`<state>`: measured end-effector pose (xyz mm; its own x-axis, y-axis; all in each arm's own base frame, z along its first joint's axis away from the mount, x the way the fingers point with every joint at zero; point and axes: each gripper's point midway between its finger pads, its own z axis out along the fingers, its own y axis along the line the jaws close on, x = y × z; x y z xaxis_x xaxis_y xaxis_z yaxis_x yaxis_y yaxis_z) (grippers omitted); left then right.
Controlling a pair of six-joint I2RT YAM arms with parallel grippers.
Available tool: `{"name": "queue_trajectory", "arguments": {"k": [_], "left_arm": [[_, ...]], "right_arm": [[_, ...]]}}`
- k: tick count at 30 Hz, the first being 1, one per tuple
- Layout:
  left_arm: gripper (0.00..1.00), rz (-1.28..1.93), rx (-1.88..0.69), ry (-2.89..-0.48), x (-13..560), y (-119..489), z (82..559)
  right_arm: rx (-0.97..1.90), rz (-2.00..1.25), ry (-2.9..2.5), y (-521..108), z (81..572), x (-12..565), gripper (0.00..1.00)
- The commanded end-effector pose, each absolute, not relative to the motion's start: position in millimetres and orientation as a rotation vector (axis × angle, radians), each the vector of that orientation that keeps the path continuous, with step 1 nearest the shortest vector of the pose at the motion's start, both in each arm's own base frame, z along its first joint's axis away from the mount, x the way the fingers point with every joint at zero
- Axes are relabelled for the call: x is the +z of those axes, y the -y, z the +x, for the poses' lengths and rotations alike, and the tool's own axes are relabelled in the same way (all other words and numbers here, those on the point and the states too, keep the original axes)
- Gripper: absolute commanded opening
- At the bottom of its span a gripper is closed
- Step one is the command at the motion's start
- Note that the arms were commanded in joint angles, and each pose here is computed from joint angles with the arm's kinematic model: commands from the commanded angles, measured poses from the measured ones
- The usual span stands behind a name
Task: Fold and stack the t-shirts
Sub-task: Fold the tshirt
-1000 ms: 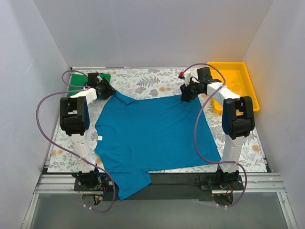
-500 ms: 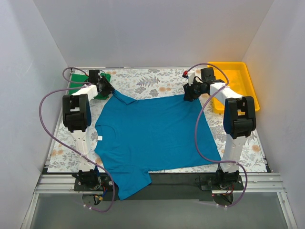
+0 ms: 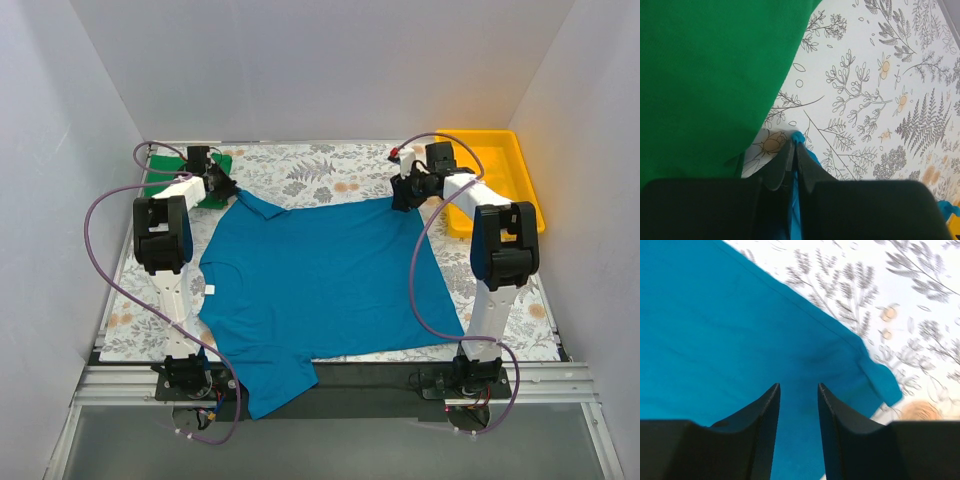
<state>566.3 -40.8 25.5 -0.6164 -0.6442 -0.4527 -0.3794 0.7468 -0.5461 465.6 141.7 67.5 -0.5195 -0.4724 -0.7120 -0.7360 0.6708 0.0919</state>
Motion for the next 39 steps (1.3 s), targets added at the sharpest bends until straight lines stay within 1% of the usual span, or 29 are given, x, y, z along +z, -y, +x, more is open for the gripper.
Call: {"name": "queue_trajectory", "arguments": {"k": [1, 5, 8, 16, 23, 26, 27, 29, 32, 39], "left_arm": [[0.00, -0.716, -0.564, -2.212, 70.5, 39.2, 577.4], [0.00, -0.698, -0.575, -2.184, 82.7, 40.0, 574.5], [0.00, -0.684, -0.589, -2.161, 91.7, 41.4, 573.4], [0.00, -0.664, -0.589, -2.176, 86.3, 42.7, 565.1], [0.00, -0.652, -0.601, -2.175, 88.8, 45.2, 564.5], [0.00, -0.652, -0.602, -2.175, 89.4, 44.6, 564.2], [0.00, -0.649, -0.601, -2.173, 90.8, 44.6, 564.6], [0.00, -0.650, -0.602, -2.176, 89.5, 44.8, 564.2], [0.00, -0.648, -0.609, -2.177, 89.5, 46.5, 564.2], [0.00, -0.647, -0.606, -2.178, 88.8, 45.6, 563.9]], "right_arm": [[0.377, -0.811, -2.209, -114.3, 496.9, 82.2, 0.41], [0.286, -0.712, -2.238, -89.7, 520.8, 84.1, 0.32], [0.262, -0.706, -2.250, -86.5, 528.2, 78.2, 0.31], [0.173, -0.703, -2.288, -73.1, 535.6, 62.2, 0.31], [0.147, -0.727, -2.273, -64.7, 533.7, 70.5, 0.36], [0.152, -0.752, -2.262, -63.1, 530.0, 73.0, 0.40], [0.157, -0.759, -2.253, -64.2, 529.3, 75.9, 0.44], [0.166, -0.789, -2.259, -65.0, 524.6, 72.3, 0.47], [0.185, -0.817, -2.259, -67.9, 520.1, 68.4, 0.51], [0.220, -0.856, -2.241, -71.5, 510.8, 73.1, 0.52]]}}
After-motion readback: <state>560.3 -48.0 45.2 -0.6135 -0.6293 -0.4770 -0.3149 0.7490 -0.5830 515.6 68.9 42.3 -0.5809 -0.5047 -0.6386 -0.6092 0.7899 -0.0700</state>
